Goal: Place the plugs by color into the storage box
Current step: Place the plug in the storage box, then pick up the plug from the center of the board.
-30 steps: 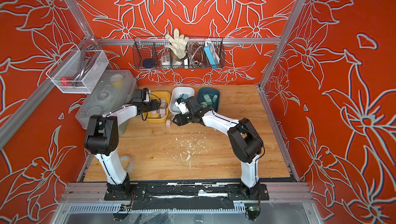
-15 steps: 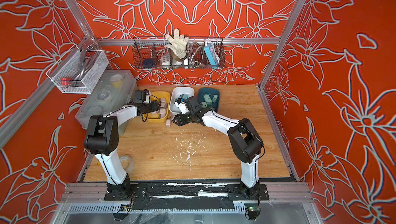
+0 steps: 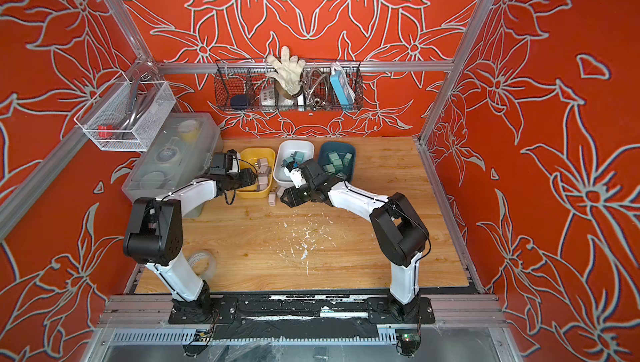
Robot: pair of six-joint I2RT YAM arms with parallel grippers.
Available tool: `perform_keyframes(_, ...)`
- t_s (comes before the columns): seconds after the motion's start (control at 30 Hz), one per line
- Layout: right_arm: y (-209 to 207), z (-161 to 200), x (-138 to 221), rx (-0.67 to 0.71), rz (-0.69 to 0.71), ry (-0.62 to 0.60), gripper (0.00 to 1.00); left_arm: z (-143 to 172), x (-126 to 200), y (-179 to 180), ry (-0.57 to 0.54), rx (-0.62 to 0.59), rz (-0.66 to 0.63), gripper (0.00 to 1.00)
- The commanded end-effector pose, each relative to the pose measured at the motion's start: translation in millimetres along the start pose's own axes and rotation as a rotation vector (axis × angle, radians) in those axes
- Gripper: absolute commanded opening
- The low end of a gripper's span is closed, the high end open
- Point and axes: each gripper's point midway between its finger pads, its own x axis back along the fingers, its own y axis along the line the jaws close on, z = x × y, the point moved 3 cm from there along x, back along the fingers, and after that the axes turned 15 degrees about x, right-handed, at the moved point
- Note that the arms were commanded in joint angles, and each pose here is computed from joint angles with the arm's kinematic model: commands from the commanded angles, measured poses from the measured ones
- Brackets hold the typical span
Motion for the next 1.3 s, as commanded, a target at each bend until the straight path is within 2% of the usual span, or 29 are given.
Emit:
perform_keyframes(0.0, 9, -6, 19, 0.018, 0.025, -0.032, 0.58, 8, 19, -15, -0.027, -0.034, 0.037, 0.63)
perform_keyframes(0.5, 38, 35, 91, 0.006, 0.150, -0.099, 0.57, 74, 97, -52, -0.078, -0.169, 0.147, 0.63)
perform_keyframes(0.73, 41, 56, 115, 0.003, 0.193, -0.120, 0.57, 101, 121, -64, -0.080, -0.238, 0.173, 0.63)
perform_keyframes(0.87, 41, 65, 125, -0.004, 0.214, -0.143, 0.57, 116, 124, -66, -0.046, -0.271, 0.172, 0.63)
perform_keyframes(1.03, 37, 81, 121, -0.017, 0.226, -0.124, 0.57, 141, 116, -65, 0.011, -0.300, 0.160, 0.63)
perform_keyframes(1.27, 38, 77, 110, -0.027, 0.202, -0.110, 0.57, 160, 89, -59, 0.046, -0.292, 0.142, 0.63)
